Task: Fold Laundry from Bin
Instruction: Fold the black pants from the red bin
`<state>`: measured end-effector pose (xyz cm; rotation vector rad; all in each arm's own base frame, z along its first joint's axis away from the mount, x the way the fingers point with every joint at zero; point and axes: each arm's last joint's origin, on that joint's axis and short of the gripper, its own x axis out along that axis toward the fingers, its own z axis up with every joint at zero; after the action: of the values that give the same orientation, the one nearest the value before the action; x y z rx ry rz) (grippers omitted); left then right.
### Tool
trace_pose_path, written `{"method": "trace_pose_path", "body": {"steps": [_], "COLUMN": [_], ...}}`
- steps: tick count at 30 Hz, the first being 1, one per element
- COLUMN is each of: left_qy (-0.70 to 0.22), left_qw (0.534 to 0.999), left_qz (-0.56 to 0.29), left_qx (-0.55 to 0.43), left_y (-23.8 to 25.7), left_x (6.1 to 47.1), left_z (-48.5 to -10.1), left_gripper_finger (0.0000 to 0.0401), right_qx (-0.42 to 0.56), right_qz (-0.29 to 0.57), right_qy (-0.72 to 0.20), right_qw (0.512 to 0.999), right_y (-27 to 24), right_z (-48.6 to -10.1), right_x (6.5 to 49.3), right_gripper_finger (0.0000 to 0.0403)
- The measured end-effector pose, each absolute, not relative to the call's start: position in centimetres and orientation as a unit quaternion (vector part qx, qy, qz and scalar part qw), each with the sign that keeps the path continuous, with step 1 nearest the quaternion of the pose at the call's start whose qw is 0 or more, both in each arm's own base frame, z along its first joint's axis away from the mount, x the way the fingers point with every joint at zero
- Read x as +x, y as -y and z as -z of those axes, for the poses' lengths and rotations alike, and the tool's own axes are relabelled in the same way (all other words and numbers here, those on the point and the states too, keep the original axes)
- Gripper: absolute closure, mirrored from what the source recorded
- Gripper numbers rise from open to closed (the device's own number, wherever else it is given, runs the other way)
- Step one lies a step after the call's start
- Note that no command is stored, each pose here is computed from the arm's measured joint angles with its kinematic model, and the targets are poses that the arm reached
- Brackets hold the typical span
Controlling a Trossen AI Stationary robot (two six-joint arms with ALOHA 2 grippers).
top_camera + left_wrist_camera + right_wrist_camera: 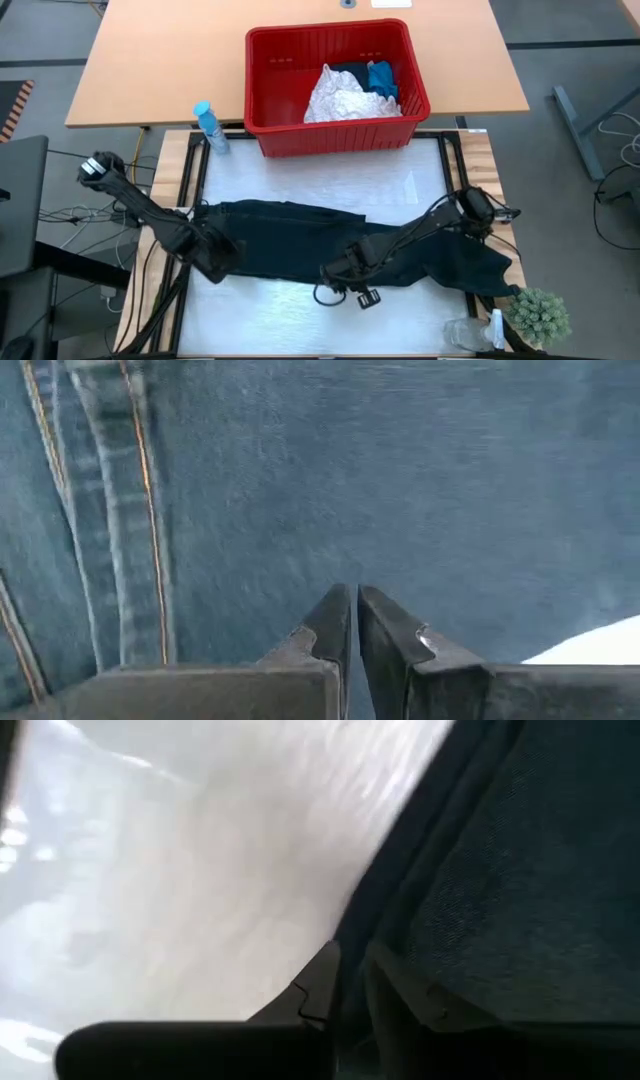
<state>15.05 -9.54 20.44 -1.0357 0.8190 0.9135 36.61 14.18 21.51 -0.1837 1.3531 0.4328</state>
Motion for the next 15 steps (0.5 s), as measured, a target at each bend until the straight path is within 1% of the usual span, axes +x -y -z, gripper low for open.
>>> {"method": "trace_pose_path", "body": {"steps": [3, 7, 8, 11, 13, 15], "left_qy": [-0.388, -0.409, -0.412, -0.419, -0.423, -0.426], "left_qw": [0.693, 0.685, 0.684, 0.684, 0.682, 0.678], "left_qz": [-0.409, -0.415, -0.417, -0.416, -0.418, -0.422], "left_qx": [-0.45, -0.437, -0.433, -0.428, -0.425, -0.425], "left_y": [9.1, 8.5, 8.4, 8.2, 8.1, 7.9], "left_x": [15.2, 14.9, 14.7, 14.4, 14.1, 13.9], "left_z": [-19.3, -18.2, -17.9, -16.9, -16.3, -15.7], "left_gripper_finger": [0.039, 0.0389, 0.0389, 0.0389, 0.0389, 0.0389], "right_qx": [-0.053, -0.044, -0.05, -0.081, -0.089, -0.074], "right_qz": [-0.213, -0.216, -0.205, -0.134, -0.097, -0.081], "right_qy": [-0.613, -0.579, -0.569, -0.559, -0.57, -0.578], "right_qw": [0.759, 0.785, 0.795, 0.814, 0.811, 0.809], "right_y": [-13.1, -11.7, -11.3, -9.4, -7.8, -6.1], "right_z": [-23.0, -26.4, -27.4, -29.6, -30.2, -30.0], "right_x": [36.3, 35.2, 34.9, 33.7, 33.1, 32.8], "right_gripper_finger": [0.0328, 0.0327, 0.0327, 0.0328, 0.0329, 0.0329]}}
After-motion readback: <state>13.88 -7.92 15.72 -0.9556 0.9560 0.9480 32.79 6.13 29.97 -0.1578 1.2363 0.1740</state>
